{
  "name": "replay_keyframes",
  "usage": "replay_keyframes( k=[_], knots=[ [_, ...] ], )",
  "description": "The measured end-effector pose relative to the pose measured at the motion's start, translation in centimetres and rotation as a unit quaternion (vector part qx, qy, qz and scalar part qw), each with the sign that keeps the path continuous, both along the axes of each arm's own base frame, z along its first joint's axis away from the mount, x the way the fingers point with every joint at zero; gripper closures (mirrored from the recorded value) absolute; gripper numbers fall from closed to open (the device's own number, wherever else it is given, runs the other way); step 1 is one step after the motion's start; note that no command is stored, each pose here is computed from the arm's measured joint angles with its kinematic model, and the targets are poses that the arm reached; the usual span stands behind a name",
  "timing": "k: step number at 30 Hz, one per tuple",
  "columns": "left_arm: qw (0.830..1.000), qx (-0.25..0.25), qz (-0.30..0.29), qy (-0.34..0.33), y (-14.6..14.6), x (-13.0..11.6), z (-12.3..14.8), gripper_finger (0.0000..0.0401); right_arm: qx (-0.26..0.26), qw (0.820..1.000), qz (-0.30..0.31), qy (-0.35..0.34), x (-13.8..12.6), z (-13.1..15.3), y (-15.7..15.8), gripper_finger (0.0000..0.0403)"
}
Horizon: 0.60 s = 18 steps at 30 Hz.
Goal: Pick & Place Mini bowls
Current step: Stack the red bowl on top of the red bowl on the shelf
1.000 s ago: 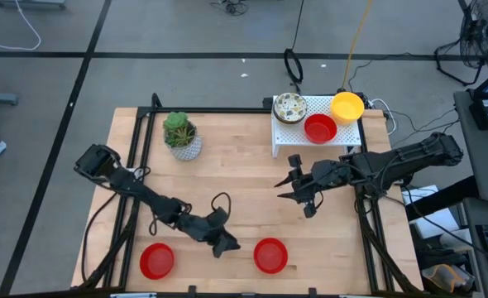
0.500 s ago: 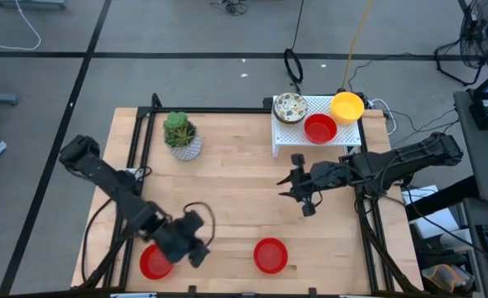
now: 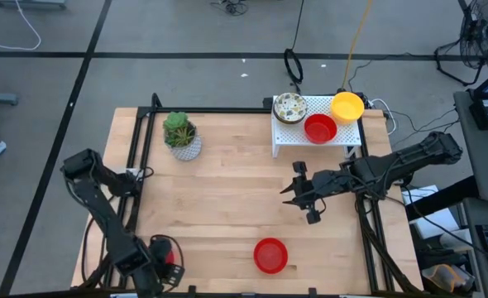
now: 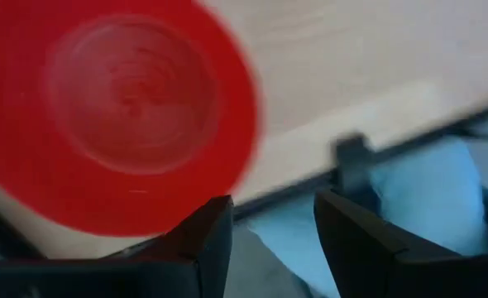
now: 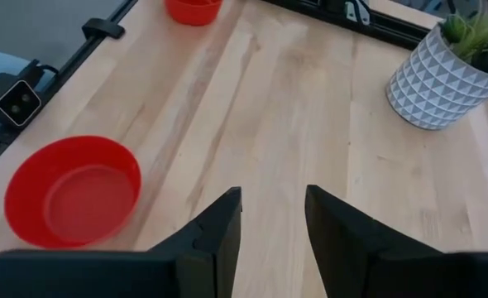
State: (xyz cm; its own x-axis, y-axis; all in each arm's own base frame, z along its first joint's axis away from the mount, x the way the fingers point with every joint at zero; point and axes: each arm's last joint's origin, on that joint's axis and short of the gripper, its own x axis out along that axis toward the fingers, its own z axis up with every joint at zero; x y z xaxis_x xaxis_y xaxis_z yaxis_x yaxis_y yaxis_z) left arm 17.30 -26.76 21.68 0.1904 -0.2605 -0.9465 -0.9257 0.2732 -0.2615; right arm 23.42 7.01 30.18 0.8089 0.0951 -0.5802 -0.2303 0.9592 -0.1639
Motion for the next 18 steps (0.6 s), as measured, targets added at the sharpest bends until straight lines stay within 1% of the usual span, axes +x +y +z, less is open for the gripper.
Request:
replay_keyframes(
  k=[2,7,9,12,15,18],
  knots=[
    [1.0,0.008,0.012,0.014,-0.3,-0.2,-0.6,0.0229,0.0,1.0,0.0,-0.001,0.0,0.0,0.0,0.0277],
    [0.999,0.04,0.0,0.029,-0.6,0.2,-2.5,0.0229,0.0,1.0,0.001,-0.002,0.0,0.0,0.0,0.0277],
    [0.997,0.056,-0.003,0.049,-0.6,0.4,-3.3,0.0229,0.0,1.0,0.001,-0.002,0.0,0.0,0.0,0.0277],
    [0.995,0.061,-0.008,0.079,-0.5,0.7,-4.4,0.0229,-0.001,1.0,0.001,-0.002,0.0,0.0,0.0,0.0277],
    [0.993,0.061,-0.029,0.093,-0.4,1.2,-5.1,0.0229,-0.001,1.0,0.001,-0.002,0.0,0.0,0.0,0.0277],
    [0.993,0.068,-0.06,0.081,-0.1,1.9,-5.3,0.0229,-0.001,1.0,0.001,-0.002,0.0,0.0,0.0,0.0277]
  ],
)
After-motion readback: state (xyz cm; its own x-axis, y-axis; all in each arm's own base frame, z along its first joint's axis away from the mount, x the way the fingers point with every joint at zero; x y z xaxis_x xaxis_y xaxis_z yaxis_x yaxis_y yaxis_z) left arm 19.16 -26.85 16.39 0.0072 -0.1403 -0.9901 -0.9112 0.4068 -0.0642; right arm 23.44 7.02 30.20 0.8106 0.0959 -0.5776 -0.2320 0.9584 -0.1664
